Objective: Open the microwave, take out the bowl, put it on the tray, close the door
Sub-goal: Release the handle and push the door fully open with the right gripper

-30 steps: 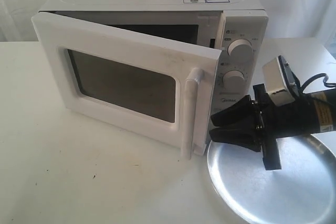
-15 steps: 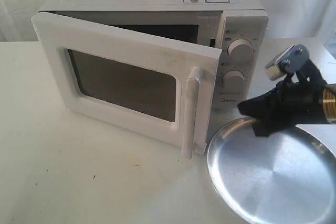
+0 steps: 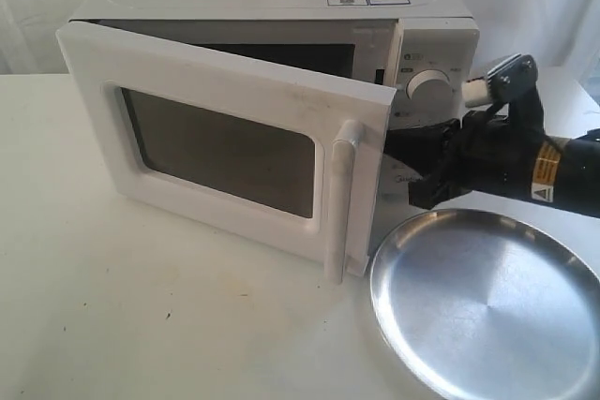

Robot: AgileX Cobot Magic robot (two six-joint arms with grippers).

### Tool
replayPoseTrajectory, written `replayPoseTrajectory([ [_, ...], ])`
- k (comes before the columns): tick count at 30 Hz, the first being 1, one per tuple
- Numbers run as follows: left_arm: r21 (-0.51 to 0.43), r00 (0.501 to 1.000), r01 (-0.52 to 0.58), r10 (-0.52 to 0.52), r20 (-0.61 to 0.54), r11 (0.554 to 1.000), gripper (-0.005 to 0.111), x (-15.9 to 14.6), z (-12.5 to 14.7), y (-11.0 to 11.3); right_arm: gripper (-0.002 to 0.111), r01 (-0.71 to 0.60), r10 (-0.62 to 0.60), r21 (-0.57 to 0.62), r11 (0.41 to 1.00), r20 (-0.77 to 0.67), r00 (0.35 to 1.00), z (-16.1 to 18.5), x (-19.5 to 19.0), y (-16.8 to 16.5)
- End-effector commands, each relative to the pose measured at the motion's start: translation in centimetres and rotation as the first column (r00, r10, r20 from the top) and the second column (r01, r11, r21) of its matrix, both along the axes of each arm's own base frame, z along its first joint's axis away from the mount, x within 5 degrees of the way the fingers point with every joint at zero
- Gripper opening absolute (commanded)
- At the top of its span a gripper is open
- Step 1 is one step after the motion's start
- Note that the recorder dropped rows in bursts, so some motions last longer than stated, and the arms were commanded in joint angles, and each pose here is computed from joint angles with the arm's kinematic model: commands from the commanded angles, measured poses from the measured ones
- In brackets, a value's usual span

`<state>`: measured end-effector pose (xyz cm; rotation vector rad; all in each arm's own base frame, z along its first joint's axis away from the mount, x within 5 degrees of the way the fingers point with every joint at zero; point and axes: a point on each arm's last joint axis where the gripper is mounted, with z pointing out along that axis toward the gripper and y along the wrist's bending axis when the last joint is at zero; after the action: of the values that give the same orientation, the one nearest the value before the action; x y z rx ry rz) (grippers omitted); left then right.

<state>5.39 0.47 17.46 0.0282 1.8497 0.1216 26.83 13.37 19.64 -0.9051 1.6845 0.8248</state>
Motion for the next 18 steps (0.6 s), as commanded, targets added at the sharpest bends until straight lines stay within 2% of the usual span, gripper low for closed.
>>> replayPoseTrajectory([
  [1, -0.009, 1.000, 0.000, 0.000, 0.000, 1.000, 0.000, 0.0, -0.1, 0.0, 0.000, -0.166, 0.168, -0.062, 0.984, 0.027, 0.985, -0.5, -1.3, 0.9],
  [4, -0.009, 1.000, 0.000, 0.000, 0.000, 1.000, 0.000, 0.0, -0.1, 0.0, 0.000, -0.314, 0.316, -0.052, 0.948, 0.031, 0.948, -0.4, -2.6, 1.3],
  [6, -0.009, 1.000, 0.000, 0.000, 0.000, 1.000, 0.000, 0.0, -0.1, 0.0, 0.000, -0.433, 0.433, -0.017, 0.901, 0.049, 0.900, -0.1, -3.7, 1.6],
  [8, -0.009, 1.000, 0.000, 0.000, 0.000, 1.000, 0.000, 0.0, -0.1, 0.0, 0.000, -0.484, 0.484, -0.016, 0.875, 0.057, 0.873, 0.0, -4.2, 1.6],
  [11, -0.009, 1.000, 0.000, 0.000, 0.000, 1.000, 0.000, 0.0, -0.1, 0.0, 0.000, -0.513, 0.516, -0.050, 0.857, 0.084, 0.853, -0.1, -4.5, 1.6],
  [15, -0.009, 1.000, 0.000, 0.000, 0.000, 1.000, 0.000, 0.0, -0.1, 0.0, 0.000, -0.506, 0.508, -0.044, 0.861, 0.088, 0.857, -0.1, -4.4, 1.6],
  [18, -0.009, 1.000, 0.000, 0.000, 0.000, 1.000, 0.000, 0.0, -0.1, 0.0, 0.000, -0.368, 0.368, -0.007, 0.930, 0.048, 0.929, -0.4, -3.3, 2.3],
])
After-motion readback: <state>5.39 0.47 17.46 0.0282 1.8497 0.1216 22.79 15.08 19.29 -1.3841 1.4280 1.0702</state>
